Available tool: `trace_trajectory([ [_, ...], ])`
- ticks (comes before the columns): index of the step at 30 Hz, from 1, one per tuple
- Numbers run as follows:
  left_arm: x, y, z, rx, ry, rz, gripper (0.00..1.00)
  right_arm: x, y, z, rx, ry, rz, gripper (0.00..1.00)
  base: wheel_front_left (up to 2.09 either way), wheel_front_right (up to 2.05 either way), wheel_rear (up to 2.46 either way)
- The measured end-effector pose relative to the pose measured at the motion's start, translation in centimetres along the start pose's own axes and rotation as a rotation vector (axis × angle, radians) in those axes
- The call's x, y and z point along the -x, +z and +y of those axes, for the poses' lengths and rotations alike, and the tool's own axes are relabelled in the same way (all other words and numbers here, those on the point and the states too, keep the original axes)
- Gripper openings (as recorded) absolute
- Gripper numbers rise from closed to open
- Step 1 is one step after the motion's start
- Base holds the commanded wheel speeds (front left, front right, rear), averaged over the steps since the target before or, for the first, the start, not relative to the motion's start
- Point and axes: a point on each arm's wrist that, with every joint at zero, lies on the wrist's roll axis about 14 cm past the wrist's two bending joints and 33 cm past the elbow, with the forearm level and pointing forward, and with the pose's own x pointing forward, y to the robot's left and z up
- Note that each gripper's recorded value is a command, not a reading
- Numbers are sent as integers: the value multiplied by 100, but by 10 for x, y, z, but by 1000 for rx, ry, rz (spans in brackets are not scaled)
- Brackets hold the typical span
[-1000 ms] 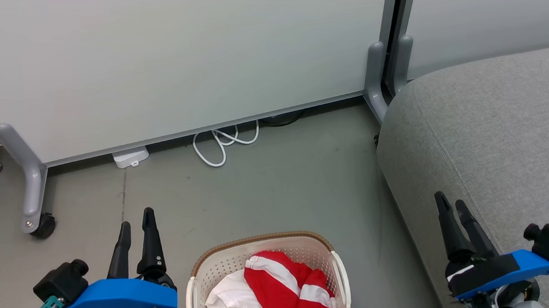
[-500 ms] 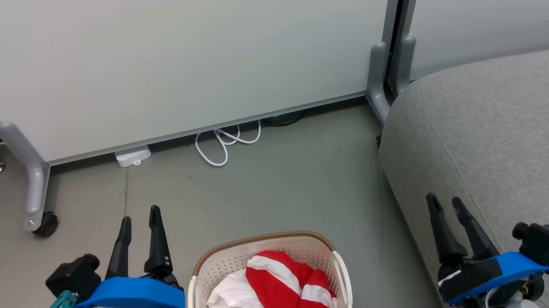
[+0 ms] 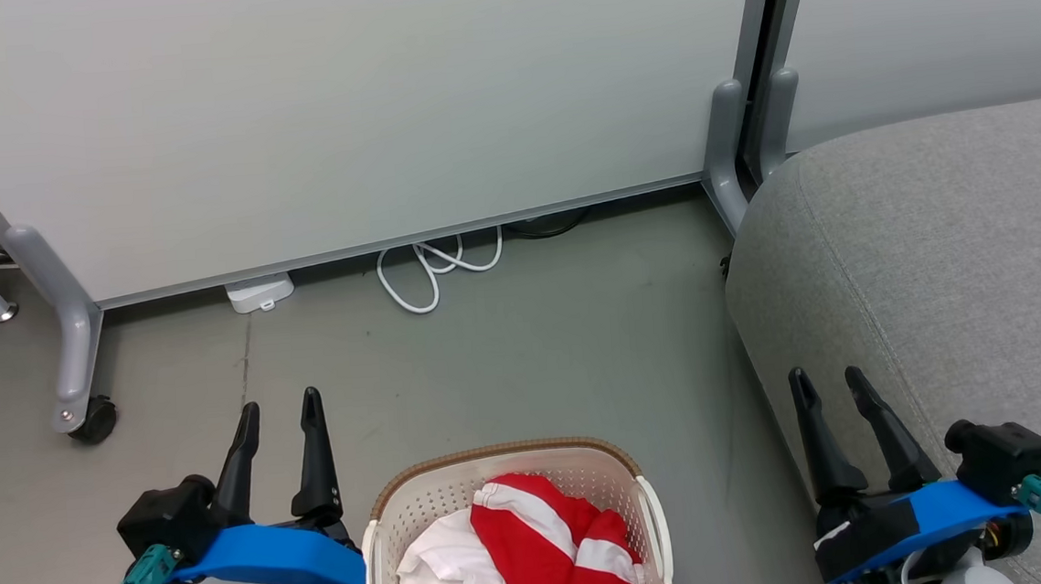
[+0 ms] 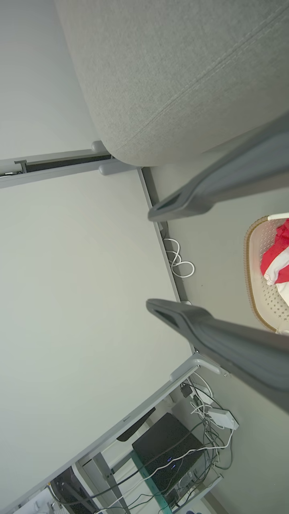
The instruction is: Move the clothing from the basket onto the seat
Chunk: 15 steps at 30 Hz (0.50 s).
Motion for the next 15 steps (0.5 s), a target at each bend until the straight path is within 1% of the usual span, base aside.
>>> trace_trajectory([
  [15, 0, -4, -5, -112, -30, 3, 100, -1, -2, 9, 121, 41, -6, 100, 0, 0, 0],
])
